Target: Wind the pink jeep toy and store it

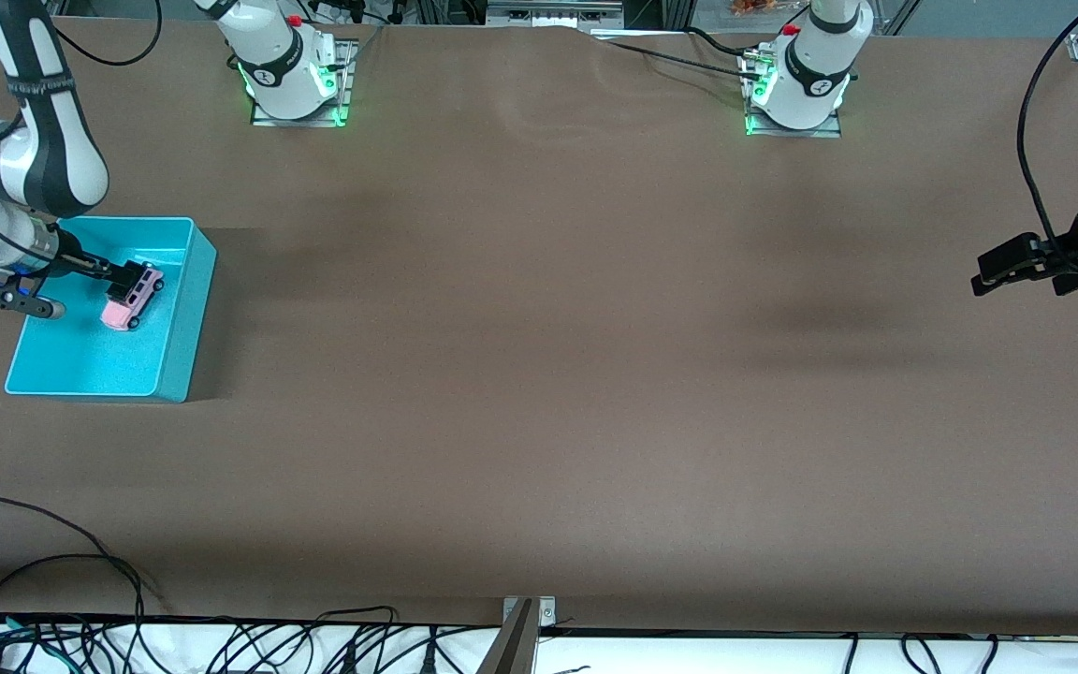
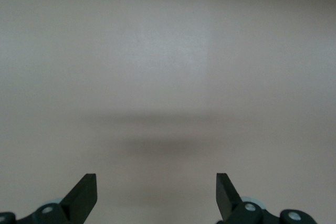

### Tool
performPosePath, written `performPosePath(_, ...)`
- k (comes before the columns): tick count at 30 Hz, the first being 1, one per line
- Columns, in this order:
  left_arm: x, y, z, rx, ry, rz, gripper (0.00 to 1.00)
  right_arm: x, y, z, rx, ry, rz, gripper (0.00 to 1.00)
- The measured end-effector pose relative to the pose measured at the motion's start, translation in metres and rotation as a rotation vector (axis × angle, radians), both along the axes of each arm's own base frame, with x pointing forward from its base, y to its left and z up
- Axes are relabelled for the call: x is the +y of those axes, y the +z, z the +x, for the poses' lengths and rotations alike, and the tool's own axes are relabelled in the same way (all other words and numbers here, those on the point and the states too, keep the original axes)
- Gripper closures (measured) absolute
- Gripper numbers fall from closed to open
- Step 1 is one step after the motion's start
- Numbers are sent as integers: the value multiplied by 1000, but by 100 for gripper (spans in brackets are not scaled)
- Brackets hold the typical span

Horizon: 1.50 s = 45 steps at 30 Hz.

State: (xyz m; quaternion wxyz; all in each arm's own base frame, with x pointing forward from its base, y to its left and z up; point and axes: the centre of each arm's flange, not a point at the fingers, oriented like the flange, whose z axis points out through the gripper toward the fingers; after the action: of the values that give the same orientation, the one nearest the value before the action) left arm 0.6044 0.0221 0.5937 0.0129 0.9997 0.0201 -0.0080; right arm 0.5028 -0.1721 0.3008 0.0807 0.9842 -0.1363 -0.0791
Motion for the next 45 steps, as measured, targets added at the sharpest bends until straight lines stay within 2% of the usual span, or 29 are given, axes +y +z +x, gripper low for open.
performPosePath(5, 1, 0, 0, 0, 2, 0, 0, 23, 32, 2, -7, 35, 0, 0)
performPosePath(12, 1, 0, 0, 0, 2, 0, 0, 45, 71, 8, 43, 43, 14, 0)
performPosePath(22, -3, 0, 0, 2, -6, 0, 0, 82, 164, 35, 54, -4, 148, 0)
performPosePath(30, -11, 0, -1, 7, -20, -2, 0, 95, 239, 41, 65, -18, 221, 0)
performPosePath(38, -13, -1, -1, 9, -23, -3, 0, 117, 287, 52, -7, -36, 308, 0)
performPosePath(42, -12, -1, -1, 10, -22, -3, 0, 128, 292, 58, -32, -104, 311, 0)
performPosePath(45, -12, -1, -1, 10, -21, -3, 0, 141, 289, 62, -34, -112, 308, 0)
